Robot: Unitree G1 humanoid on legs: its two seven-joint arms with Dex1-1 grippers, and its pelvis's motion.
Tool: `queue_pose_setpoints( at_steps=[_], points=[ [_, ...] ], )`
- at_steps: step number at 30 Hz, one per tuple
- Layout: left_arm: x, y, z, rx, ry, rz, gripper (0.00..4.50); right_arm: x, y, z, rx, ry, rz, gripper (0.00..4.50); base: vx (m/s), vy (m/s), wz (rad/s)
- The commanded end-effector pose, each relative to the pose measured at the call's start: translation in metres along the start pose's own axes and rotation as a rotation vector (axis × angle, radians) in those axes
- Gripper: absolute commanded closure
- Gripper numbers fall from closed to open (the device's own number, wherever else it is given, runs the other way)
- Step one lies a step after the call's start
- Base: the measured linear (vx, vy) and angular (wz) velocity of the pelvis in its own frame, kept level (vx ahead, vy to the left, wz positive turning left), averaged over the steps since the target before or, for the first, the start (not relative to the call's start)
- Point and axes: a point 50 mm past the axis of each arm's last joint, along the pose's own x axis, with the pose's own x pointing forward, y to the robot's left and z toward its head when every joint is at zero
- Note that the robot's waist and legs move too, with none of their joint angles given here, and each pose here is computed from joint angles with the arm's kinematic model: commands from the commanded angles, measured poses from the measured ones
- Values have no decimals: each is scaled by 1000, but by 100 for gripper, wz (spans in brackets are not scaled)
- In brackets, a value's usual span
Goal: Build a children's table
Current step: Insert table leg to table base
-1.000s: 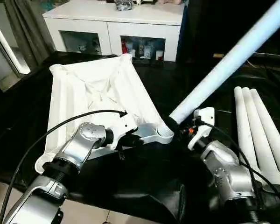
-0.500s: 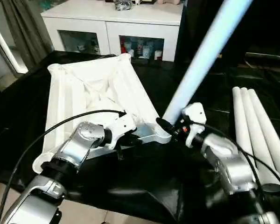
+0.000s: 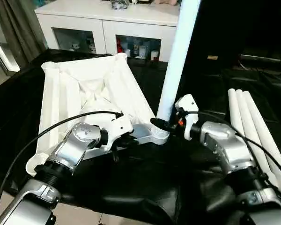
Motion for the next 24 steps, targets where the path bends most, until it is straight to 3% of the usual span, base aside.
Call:
queue_pose_setpoints(
  at_steps=[1,8,17,24],
  points=[
    [2,-6,2,13,-23,-65,450,3,12,-30,66,131,86,261,0,0,0],
    [2,-14,6,50,-48,-183,450,-4,11,-36,63,158,154,261,0,0,0],
    [-7,-26,6,134,-3,-428,450,-22,32,-53,3,231,359,262,0,0,0],
    [-6,-20,6,132,-6,-389,450,-23,31,-58,14,224,304,262,0,0,0]
  ],
)
